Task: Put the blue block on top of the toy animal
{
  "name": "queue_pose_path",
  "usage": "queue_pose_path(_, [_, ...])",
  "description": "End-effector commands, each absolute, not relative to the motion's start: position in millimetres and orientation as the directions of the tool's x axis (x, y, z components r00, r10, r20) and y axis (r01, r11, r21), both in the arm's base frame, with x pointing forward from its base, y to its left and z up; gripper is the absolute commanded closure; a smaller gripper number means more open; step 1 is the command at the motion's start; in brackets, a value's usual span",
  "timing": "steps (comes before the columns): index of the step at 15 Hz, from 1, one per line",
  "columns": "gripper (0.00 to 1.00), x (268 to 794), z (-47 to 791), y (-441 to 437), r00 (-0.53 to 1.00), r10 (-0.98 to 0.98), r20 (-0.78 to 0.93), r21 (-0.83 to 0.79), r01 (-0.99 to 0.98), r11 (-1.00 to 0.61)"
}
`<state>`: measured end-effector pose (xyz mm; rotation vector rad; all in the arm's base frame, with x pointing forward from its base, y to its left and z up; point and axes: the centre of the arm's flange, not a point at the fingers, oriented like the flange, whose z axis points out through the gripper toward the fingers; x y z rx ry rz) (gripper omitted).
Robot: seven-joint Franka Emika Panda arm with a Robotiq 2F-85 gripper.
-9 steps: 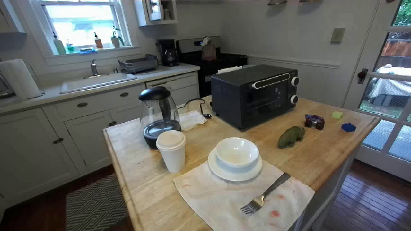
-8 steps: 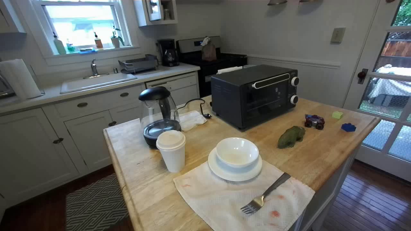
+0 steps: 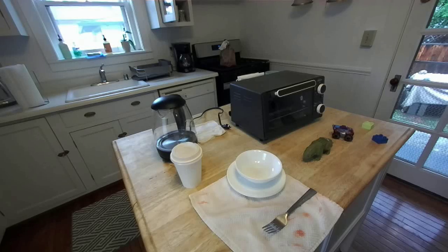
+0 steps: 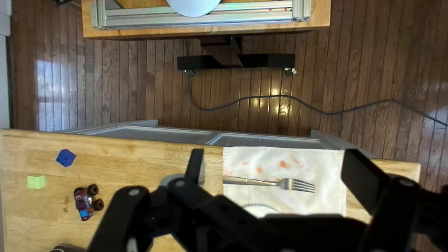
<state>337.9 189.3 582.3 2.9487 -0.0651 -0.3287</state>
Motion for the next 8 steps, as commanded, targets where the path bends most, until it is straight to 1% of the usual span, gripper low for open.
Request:
queue_pose_path(1, [0.0, 338, 582, 189, 0.975, -0.062, -0.215, 0.177, -0.024, -0.984])
queue_pose_path(4, [0.0, 338, 582, 189, 0.975, -0.062, -0.215, 0.177, -0.024, -0.984])
queue_pose_path(8, [0.0, 349, 571, 130, 0.95, -0.225, -0.217, 0.198, -0.183, -0.963])
